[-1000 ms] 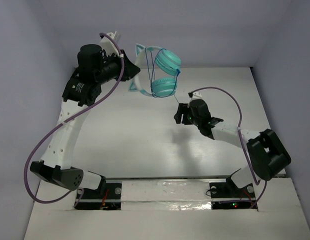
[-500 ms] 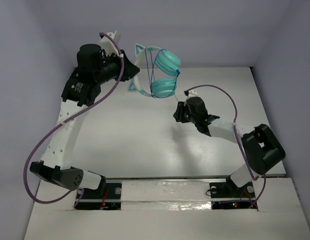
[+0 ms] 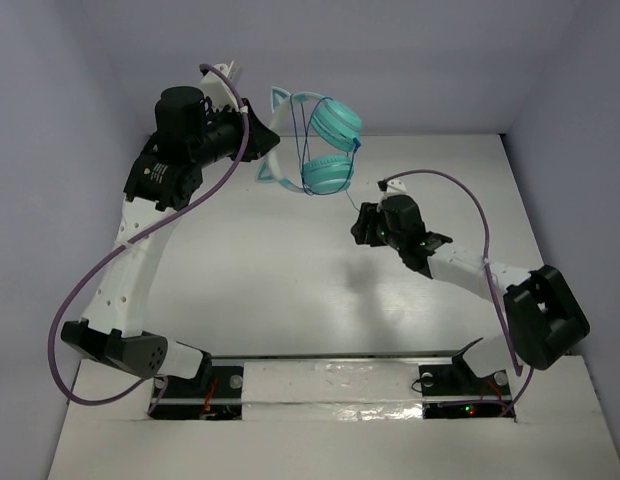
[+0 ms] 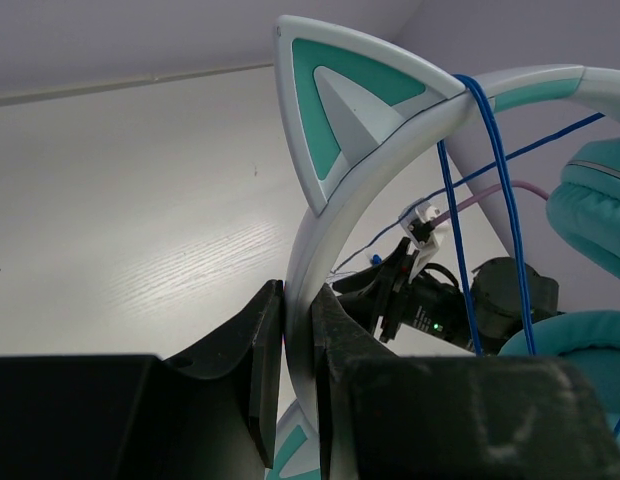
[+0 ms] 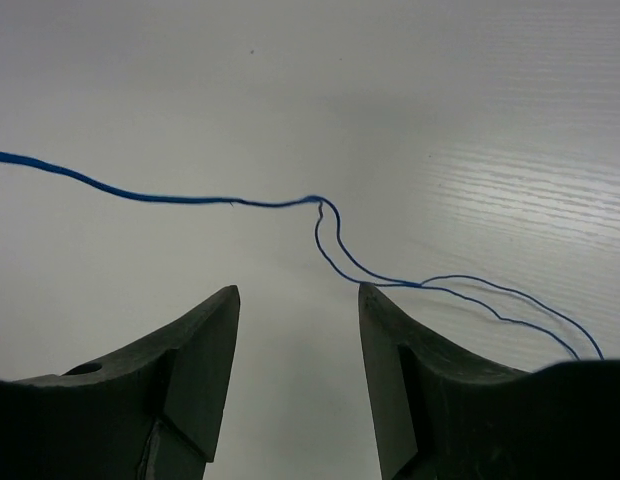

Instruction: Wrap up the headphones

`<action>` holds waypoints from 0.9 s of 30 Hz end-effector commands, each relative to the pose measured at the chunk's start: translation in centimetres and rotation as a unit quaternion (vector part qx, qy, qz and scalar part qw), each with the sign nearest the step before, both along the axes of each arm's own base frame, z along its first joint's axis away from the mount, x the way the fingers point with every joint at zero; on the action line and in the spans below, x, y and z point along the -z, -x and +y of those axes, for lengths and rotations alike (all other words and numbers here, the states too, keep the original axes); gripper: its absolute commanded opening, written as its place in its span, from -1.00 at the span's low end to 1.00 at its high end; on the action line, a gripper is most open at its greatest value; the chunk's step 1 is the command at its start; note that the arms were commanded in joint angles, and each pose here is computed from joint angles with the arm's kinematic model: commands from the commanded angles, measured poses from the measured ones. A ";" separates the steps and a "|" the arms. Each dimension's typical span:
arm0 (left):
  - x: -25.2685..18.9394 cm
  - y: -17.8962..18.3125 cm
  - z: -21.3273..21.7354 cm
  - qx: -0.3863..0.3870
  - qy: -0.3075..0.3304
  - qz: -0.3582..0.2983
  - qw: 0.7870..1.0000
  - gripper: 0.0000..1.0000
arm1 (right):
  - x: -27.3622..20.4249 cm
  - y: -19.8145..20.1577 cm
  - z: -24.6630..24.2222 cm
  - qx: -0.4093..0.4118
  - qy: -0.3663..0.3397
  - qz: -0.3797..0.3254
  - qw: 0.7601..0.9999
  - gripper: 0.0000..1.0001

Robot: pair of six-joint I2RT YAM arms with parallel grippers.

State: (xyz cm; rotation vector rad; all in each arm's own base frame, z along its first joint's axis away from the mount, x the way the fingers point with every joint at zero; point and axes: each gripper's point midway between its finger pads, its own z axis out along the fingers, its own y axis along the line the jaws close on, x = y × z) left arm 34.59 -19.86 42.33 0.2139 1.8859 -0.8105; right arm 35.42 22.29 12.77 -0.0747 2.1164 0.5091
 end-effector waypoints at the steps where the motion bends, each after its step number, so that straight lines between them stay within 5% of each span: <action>1: -5.1 0.9 0.1 0.007 0.035 -0.069 0.997 -1.00 | -0.5 -1.6 -0.6 0.021 0.023 -0.018 0.999 0.14; 21: -5.2 1.3 0.0 0.011 0.036 -0.072 0.997 -1.00 | -0.1 -4.9 0.9 0.021 0.034 -0.038 0.998 0.14; 27: -5.2 1.4 0.1 0.011 0.036 -0.073 0.997 -1.00 | 0.4 -5.8 2.0 0.009 0.019 -0.051 0.998 -0.06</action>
